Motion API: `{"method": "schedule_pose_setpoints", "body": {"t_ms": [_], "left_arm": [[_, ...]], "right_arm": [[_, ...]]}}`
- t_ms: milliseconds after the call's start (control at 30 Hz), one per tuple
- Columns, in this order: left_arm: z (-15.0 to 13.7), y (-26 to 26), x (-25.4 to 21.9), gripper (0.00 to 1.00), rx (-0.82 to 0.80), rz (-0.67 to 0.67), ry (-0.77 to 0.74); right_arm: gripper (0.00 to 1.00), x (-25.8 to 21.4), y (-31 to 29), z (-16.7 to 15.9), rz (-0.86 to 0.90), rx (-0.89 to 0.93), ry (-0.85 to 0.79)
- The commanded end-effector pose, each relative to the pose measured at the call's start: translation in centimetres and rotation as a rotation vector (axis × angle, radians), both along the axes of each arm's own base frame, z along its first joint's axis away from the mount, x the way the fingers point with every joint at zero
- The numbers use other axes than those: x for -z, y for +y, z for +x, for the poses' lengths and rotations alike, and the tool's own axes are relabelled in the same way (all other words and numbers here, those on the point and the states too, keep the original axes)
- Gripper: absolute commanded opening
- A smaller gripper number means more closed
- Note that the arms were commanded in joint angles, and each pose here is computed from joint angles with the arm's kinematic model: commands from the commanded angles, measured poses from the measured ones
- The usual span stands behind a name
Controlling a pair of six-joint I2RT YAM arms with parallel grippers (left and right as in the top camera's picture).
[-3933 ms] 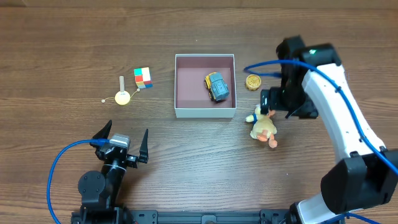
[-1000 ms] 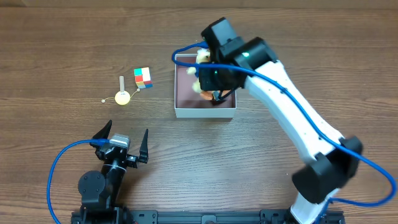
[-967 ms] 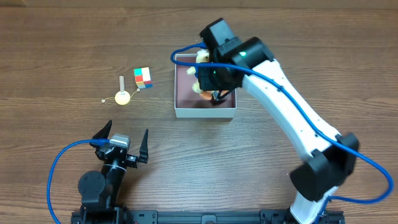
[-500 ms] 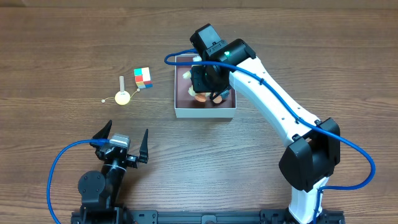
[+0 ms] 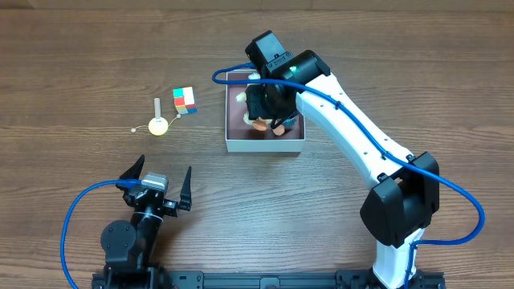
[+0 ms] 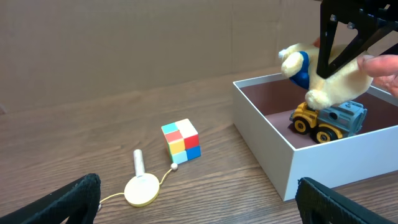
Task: Pack container
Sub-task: 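Carry the duck with the right gripper and drop it into the box, then withdraw the right gripper and move it over the yellow gear disc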
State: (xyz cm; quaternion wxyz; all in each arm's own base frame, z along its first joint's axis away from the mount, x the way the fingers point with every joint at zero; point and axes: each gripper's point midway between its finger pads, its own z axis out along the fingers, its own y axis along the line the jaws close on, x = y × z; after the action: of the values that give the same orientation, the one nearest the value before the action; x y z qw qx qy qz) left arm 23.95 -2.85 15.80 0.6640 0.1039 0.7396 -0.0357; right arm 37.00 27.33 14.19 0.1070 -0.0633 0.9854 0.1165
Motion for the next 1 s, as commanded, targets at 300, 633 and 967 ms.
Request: {"method": "schedule_pose_setpoints", "body": {"t_ms": [300,633,967], "left_arm": [[0.0,0.0,0.0,1.00,0.005,0.018,-0.009],[0.0,0.0,0.0,1.00,0.005,0.018,-0.009],[0.0,0.0,0.0,1.00,0.005,0.018,-0.009]], "right_arm": [[0.64,-0.7,0.4,0.8,0.009,0.006,-0.038],[0.68,-0.8,-0.3,1.8,0.018,0.027,-0.053],[0.75,-3.2,-10.8,5.7,-0.019,0.231,-0.022]]}}
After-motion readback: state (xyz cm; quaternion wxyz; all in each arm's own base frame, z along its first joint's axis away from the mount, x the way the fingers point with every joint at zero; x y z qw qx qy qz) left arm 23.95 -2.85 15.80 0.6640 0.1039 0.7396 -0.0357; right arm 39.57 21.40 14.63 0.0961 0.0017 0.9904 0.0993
